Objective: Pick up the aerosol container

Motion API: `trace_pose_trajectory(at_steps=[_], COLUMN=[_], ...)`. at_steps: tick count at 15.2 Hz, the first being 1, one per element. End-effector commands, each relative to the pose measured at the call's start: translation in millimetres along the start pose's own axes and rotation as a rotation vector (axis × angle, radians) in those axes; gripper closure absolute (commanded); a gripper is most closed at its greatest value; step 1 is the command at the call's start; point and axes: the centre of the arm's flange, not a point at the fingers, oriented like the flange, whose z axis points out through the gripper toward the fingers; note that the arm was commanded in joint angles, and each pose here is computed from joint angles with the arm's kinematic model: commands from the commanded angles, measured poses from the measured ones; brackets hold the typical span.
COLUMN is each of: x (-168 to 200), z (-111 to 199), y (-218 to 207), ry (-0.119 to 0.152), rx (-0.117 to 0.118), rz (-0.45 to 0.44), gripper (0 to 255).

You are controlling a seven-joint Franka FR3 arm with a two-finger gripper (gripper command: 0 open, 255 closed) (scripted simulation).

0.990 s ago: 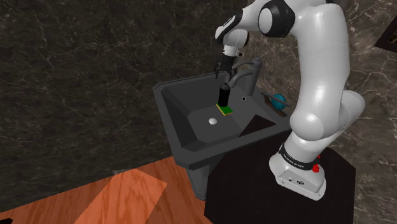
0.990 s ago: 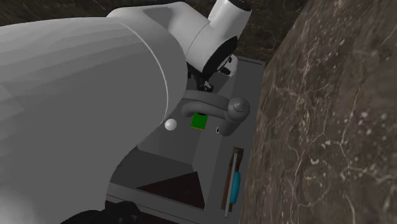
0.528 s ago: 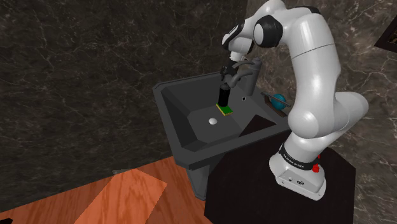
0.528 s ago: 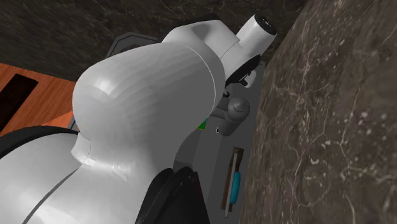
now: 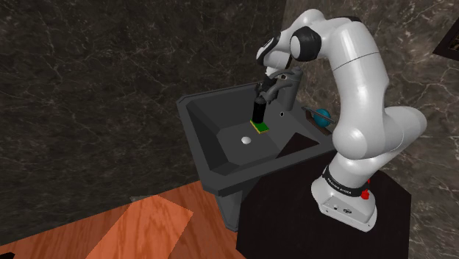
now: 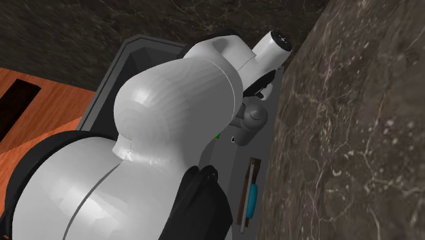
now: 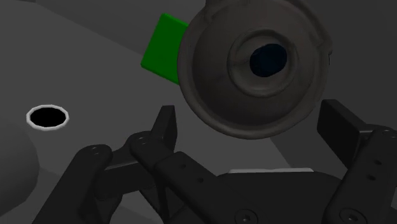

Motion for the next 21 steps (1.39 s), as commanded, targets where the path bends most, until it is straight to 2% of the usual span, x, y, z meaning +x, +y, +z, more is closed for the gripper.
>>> trace_pose_trajectory(at_steps=[1,2,11,21], x=[1,1,1,-18], z=[4,3,4,-46], y=[0,1,0,-1], ry=[0.000,0.000,0.000,0.000], rx=[0.000,0.000,0.000,0.000], rz=[0.000,0.000,0.000,0.000], gripper=[0,255,255,255])
